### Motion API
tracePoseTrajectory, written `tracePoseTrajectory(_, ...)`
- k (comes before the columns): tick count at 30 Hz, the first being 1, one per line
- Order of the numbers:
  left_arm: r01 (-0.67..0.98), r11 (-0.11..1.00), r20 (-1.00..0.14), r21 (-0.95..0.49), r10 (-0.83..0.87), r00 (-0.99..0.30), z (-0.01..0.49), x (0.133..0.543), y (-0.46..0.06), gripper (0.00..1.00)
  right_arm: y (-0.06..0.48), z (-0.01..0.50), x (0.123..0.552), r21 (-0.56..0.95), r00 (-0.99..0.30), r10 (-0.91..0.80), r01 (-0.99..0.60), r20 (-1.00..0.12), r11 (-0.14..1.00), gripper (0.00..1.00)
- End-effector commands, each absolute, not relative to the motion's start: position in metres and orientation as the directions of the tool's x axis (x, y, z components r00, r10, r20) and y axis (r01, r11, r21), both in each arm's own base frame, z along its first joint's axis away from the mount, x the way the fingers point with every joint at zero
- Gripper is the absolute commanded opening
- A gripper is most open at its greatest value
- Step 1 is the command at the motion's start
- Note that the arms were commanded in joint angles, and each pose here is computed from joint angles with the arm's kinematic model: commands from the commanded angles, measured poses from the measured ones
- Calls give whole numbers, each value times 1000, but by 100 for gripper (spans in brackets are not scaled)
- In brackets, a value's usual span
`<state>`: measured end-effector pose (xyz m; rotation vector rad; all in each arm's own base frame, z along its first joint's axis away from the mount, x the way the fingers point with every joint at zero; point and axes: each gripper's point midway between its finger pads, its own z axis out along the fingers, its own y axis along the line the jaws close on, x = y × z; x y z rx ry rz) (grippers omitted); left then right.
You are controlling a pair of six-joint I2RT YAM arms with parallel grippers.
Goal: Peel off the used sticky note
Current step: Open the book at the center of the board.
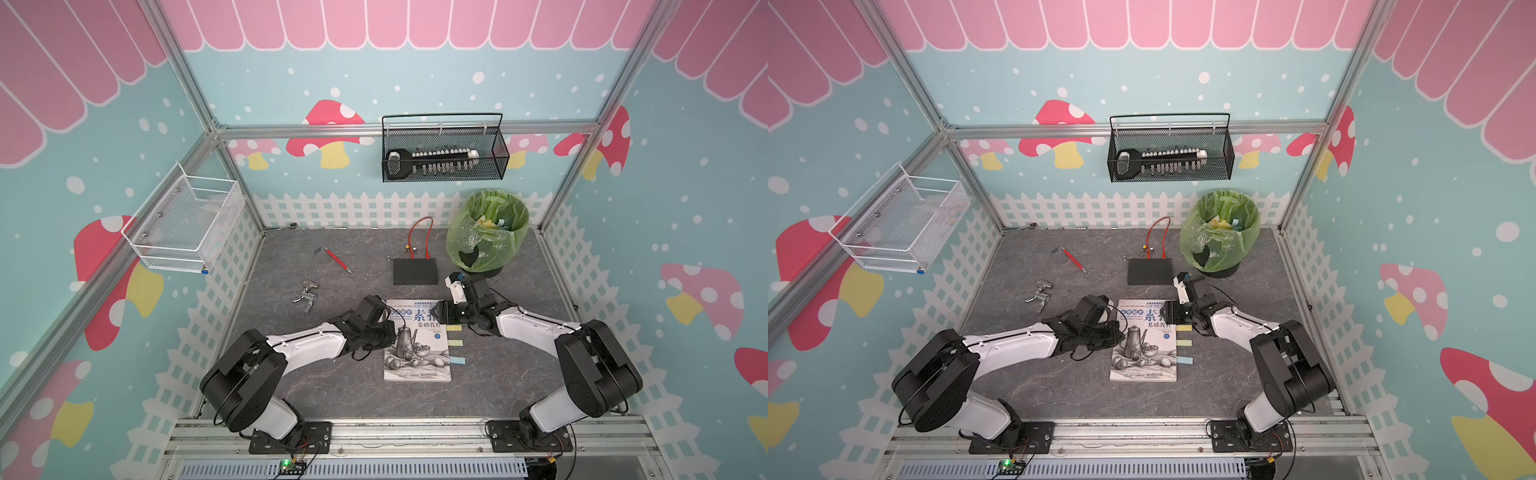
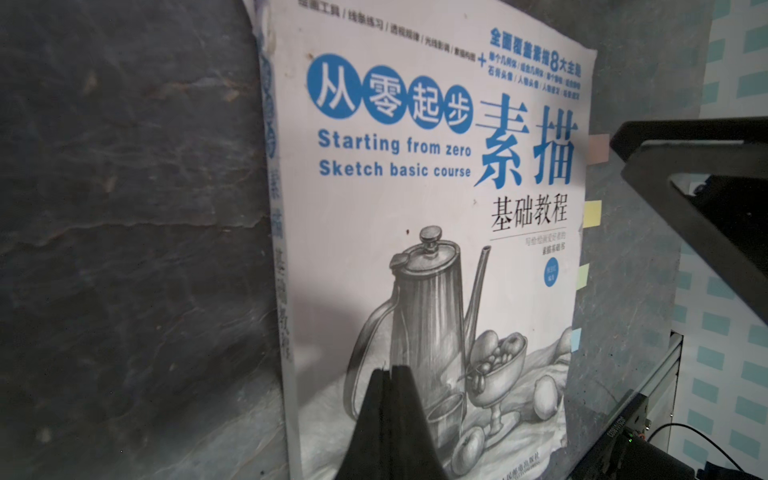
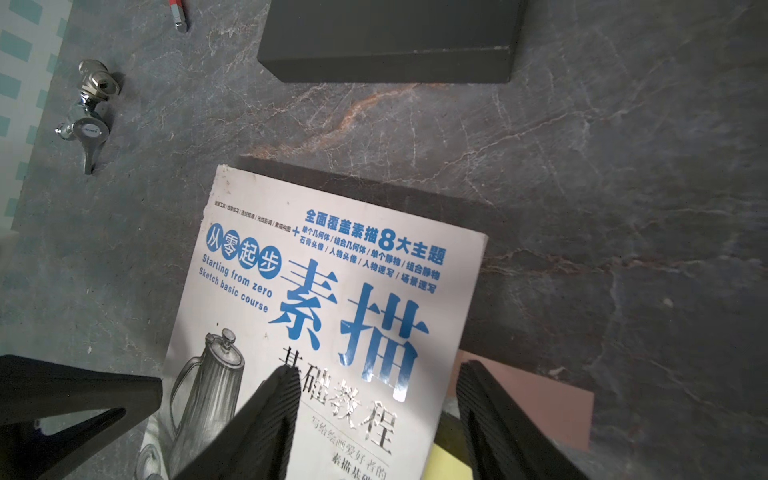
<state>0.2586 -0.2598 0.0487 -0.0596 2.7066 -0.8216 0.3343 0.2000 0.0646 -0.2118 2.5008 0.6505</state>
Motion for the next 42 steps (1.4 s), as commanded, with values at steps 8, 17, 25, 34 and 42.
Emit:
tracePoseTrajectory(8, 13, 876, -256, -482, -126, -958, 25, 253, -248, 0, 195, 53, 333, 385, -851, -8, -246, -525, 890, 66)
tracePoseTrajectory(17, -4, 893, -241, -450, -125, -962, 12, 250, -242, 0, 200, 45, 334, 394, -858, -15, -251, -514, 884, 66)
tracePoseTrajectory(25, -8, 903, -227, -430, -117, -967, 2, 249, -240, 0, 209, 46, 331, 401, -857, -30, -271, -514, 875, 65)
tracePoseTrajectory(34, -10, 908, -219, -419, -111, -969, -3, 248, -239, 0, 216, 43, 329, 399, -861, -48, -284, -507, 872, 65)
tracePoseTrajectory(42, -10, 914, -212, -405, -105, -972, -10, 246, -238, 0, 227, 50, 327, 426, -854, -50, -308, -517, 851, 65)
